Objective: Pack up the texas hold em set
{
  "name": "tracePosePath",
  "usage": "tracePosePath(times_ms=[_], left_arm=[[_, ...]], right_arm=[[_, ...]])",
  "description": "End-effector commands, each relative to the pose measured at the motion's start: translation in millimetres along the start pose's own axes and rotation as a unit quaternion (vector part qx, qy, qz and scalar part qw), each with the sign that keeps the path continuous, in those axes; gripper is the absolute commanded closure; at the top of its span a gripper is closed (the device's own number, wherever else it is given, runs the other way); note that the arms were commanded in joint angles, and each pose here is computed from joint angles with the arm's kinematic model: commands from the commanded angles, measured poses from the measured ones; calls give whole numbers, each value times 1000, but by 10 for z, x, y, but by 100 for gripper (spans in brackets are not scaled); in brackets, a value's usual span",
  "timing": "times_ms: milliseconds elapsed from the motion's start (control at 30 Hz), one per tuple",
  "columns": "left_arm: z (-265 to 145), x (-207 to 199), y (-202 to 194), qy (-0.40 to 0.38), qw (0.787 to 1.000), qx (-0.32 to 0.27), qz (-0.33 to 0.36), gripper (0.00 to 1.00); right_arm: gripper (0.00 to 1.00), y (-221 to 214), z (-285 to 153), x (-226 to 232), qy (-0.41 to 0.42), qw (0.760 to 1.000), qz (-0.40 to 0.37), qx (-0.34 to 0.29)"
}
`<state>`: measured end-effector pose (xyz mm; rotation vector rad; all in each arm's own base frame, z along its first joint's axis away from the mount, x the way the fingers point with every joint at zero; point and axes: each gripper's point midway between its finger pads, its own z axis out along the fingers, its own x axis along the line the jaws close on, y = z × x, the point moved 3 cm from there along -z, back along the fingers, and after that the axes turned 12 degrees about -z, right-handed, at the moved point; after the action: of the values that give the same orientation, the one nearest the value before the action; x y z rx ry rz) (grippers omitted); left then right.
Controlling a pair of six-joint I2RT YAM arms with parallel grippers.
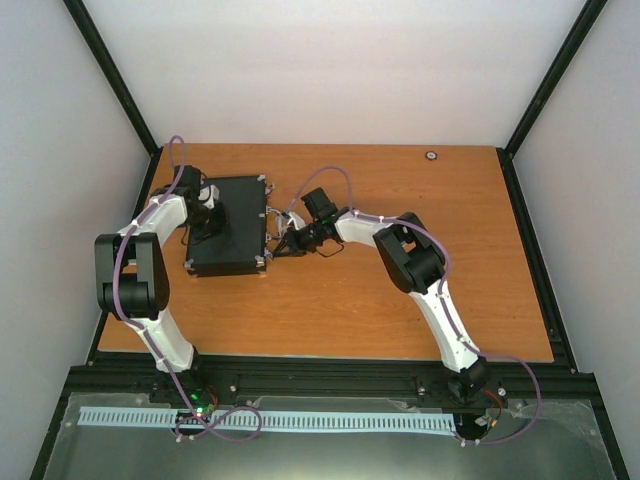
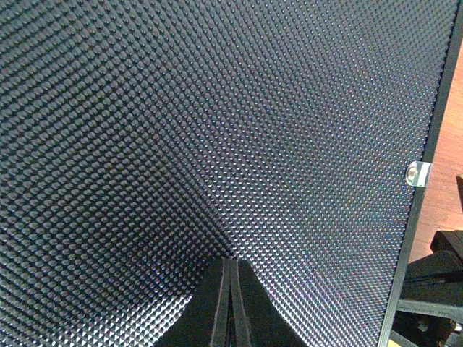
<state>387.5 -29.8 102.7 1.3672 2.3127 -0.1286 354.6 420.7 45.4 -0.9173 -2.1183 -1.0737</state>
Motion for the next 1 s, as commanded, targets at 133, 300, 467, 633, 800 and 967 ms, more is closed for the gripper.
tracePosePath(times_ms=[133,300,467,633,800,967], left_arm=[[405,359,-320,63,995,75,-30,99],[435,374,-342,62,994,80,-34,99],[456,398,-355,67,994,84,-37,99],[470,398,-354,68,993,87,-36,99],[481,406,-358,69,993,88,-35,99],[500,417,-358,72,993,91,-36,99]], right_arm=[[97,103,208,-19,5,1000,-6,9],[97,94,284,0,8,1000,-4,15],[97,15,190,-197,-98,995,4,15],[97,-111,-287,-720,-351,935,25,44],[97,-235,-336,-758,-360,930,8,74],[97,-381,-34,-384,-177,982,4,62]])
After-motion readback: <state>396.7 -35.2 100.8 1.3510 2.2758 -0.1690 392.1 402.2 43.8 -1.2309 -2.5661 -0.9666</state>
